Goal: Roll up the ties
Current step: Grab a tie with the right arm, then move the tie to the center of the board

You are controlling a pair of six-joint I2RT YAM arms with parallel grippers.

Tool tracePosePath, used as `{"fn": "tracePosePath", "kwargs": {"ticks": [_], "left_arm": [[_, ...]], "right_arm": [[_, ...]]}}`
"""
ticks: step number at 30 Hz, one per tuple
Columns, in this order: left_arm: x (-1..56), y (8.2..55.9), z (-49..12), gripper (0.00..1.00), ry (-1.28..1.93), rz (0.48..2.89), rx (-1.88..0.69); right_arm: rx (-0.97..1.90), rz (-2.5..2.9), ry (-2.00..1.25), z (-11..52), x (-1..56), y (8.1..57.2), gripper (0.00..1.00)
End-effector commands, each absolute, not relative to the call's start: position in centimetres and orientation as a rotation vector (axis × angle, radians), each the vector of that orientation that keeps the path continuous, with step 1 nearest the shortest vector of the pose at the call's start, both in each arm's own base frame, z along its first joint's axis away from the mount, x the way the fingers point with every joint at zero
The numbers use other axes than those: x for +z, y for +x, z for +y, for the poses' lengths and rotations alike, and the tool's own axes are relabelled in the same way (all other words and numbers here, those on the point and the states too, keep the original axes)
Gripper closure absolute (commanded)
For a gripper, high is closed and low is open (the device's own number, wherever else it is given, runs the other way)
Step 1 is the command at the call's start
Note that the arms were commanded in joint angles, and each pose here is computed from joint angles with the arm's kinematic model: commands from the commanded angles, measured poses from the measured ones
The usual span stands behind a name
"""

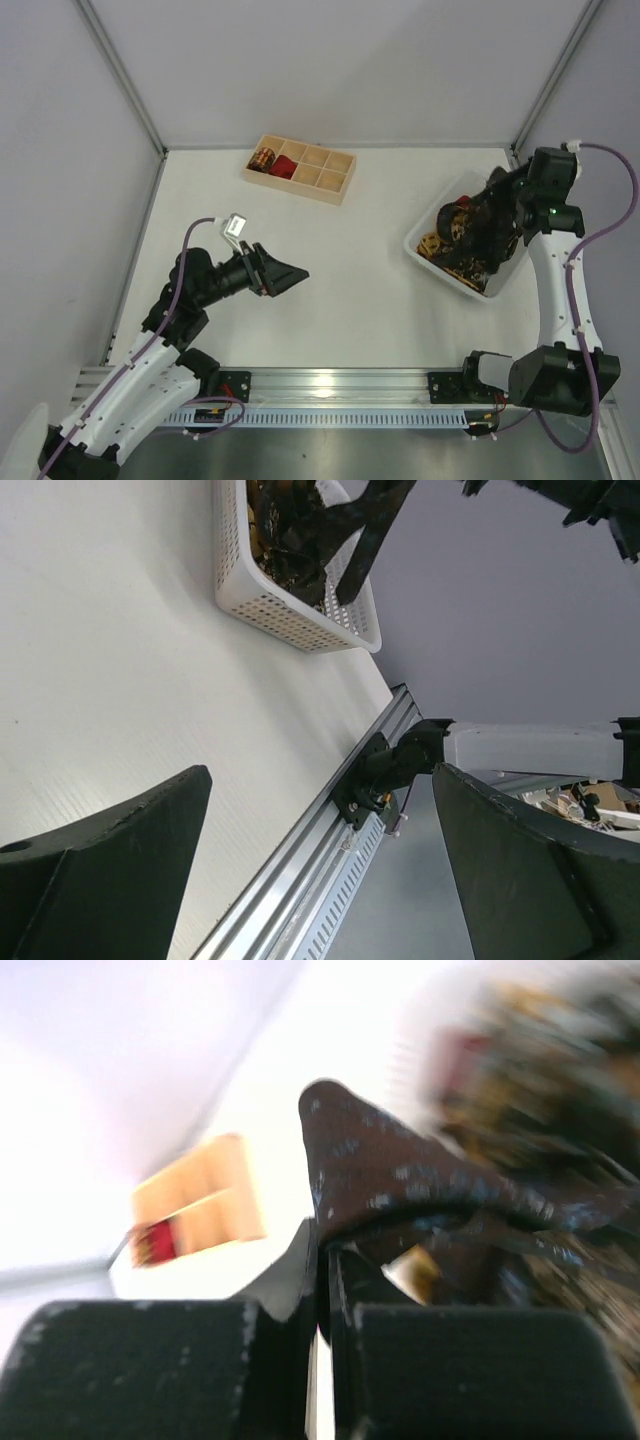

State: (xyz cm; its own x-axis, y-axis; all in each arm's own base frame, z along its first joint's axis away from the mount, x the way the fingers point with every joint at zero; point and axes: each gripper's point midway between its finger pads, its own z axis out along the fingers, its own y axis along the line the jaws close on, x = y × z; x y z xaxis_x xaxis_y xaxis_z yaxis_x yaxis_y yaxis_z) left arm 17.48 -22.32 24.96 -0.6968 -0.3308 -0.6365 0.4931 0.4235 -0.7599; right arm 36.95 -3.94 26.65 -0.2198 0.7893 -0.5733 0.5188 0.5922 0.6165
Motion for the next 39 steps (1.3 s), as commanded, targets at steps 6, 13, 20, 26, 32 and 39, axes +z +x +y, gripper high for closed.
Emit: {"fn": "tracePosePath", "kwargs": {"ticks": [6,13,20,26,32,39], "left_arm": [[30.7,16.3,-22.2,0.00,0.247,1.696,-1.394],[32.9,15.9,-22.0,0.00,0.193,1.588,-1.474],[34.4,16.2,-17.9,0.00,-0.018,1.514,-1.309],[35.9,14.7,-16.9,0.00,0.019,1.362,-1.330],[33.3,15.7,-18.9,0.00,0.079,1.270,-1.432],[33.1,17.8,-20.3,0.00,-0.010,1.250,-1.510]], "right_arm": [[0.755,1.713,0.228,9.9,41.4,35.9,1.00],[0.936,1.567,0.062,16.9,47.8,33.4,1.00],[1.142,1.451,-0.007,23.4,50.6,31.4,1.00],[1.276,1.391,-0.043,26.5,52.7,30.5,1.00],[1.363,1.330,-0.107,27.9,56.1,28.2,1.00],[1.257,1.331,0.048,26.1,56.1,29.4,1.00]]}}
